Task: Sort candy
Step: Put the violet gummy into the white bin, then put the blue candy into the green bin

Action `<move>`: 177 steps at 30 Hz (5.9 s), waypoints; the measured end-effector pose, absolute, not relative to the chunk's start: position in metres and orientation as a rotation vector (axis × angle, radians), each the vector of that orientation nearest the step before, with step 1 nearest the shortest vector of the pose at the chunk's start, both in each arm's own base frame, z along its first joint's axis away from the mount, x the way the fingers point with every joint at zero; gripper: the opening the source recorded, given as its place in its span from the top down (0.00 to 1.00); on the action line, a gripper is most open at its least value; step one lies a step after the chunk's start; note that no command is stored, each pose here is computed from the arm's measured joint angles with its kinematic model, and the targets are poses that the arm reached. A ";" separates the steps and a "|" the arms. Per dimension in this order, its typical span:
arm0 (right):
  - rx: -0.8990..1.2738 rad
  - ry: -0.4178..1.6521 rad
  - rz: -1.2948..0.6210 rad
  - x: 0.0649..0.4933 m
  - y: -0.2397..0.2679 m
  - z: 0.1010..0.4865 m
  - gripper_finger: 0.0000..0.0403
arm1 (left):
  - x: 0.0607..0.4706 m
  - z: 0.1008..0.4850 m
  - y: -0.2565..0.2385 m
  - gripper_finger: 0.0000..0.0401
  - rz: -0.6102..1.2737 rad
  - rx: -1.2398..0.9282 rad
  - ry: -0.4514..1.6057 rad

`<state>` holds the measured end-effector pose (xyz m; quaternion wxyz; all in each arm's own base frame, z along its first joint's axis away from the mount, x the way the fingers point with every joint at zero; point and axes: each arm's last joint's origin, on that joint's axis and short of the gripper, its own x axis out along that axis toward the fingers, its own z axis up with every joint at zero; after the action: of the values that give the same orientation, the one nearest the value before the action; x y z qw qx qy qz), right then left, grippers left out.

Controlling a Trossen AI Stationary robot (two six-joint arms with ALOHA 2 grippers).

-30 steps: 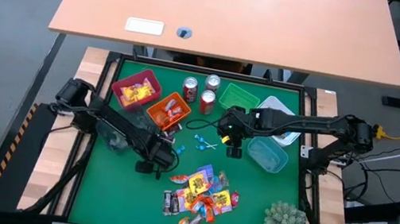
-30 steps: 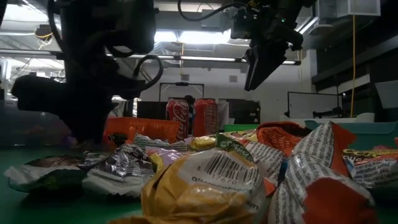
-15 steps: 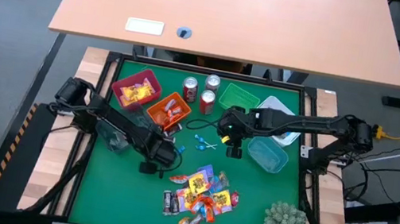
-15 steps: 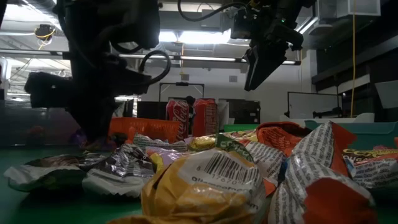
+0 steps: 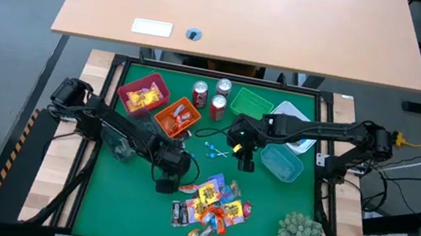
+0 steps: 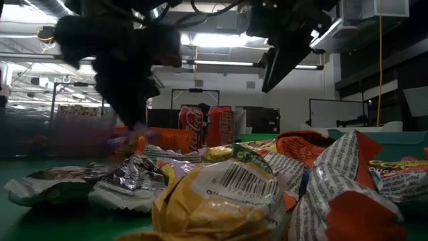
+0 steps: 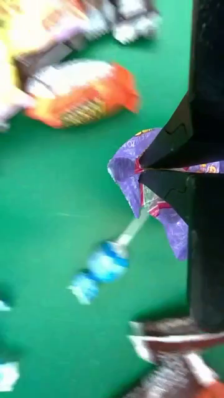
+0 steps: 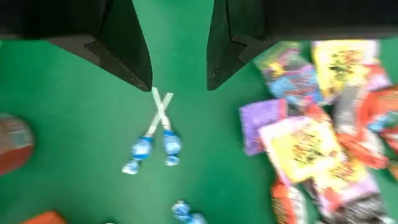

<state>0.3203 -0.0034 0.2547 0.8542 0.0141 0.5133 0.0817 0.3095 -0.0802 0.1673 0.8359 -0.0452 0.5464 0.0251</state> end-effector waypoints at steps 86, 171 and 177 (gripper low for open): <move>0.204 1.127 -0.378 0.234 -0.078 0.305 1.00 | 0.258 0.313 -0.052 0.74 0.432 -0.103 0.415; -0.059 0.909 0.148 0.344 0.012 0.217 0.67 | 0.227 0.281 -0.074 0.74 0.430 -0.123 0.521; -0.109 0.957 0.175 0.357 0.012 0.188 0.67 | 0.227 0.281 -0.074 0.74 0.430 -0.124 0.520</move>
<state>0.3573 0.0121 0.1876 0.8825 -0.0522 0.4597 0.0842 0.2275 -0.0744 0.2810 0.9417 -0.0610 0.2548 0.2108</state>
